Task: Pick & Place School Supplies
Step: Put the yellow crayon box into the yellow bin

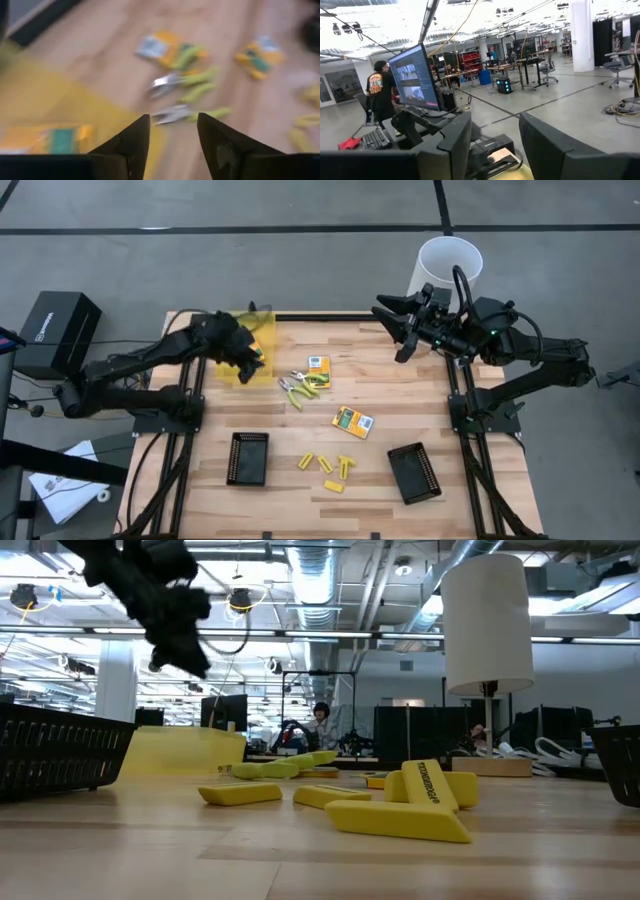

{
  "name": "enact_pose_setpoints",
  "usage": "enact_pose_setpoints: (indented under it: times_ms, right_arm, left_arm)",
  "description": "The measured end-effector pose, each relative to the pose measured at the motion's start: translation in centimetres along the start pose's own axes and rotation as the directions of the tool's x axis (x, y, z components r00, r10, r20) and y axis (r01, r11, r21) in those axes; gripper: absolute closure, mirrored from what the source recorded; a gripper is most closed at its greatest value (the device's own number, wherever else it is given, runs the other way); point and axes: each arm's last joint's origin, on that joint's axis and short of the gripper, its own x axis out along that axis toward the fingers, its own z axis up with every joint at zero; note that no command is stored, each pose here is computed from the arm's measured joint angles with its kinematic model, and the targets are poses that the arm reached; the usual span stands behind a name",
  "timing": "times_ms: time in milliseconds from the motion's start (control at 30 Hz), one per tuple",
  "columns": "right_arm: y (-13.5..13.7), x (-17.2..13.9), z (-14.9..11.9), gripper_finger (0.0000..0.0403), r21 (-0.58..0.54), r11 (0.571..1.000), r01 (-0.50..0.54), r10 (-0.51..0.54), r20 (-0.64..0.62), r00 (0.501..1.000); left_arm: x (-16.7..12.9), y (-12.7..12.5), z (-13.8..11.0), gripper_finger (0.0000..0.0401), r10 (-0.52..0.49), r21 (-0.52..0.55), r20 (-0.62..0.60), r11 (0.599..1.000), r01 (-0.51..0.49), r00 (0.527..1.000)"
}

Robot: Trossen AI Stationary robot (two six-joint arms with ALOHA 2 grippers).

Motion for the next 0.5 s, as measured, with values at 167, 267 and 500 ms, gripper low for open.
enact_pose_setpoints:
  times_ms: [167, 267, 500]
  right_arm:
    - [-0.4, 0.2, 0.1, 0.0244, -0.003, 1.000, 0.020, -0.020, 0.004, 1.000]
    - [-0.6, 0.2, 0.1, 0.0244, -0.005, 1.000, 0.027, -0.027, 0.005, 1.000]
    - [-0.3, 0.1, 0.0, 0.0244, -0.002, 1.000, 0.011, -0.011, 0.002, 1.000]
  left_arm:
    - [1.4, -4.7, 0.7, 0.0262, -0.145, 0.099, 0.067, 0.986, 0.138, 0.987]
    - [2.7, -6.7, 1.5, 0.0259, -0.249, 0.014, 0.123, 0.968, 0.249, 0.961]
    - [7.5, -8.9, 2.4, 0.0239, -0.501, -0.259, 0.136, 0.815, 0.519, 0.855]
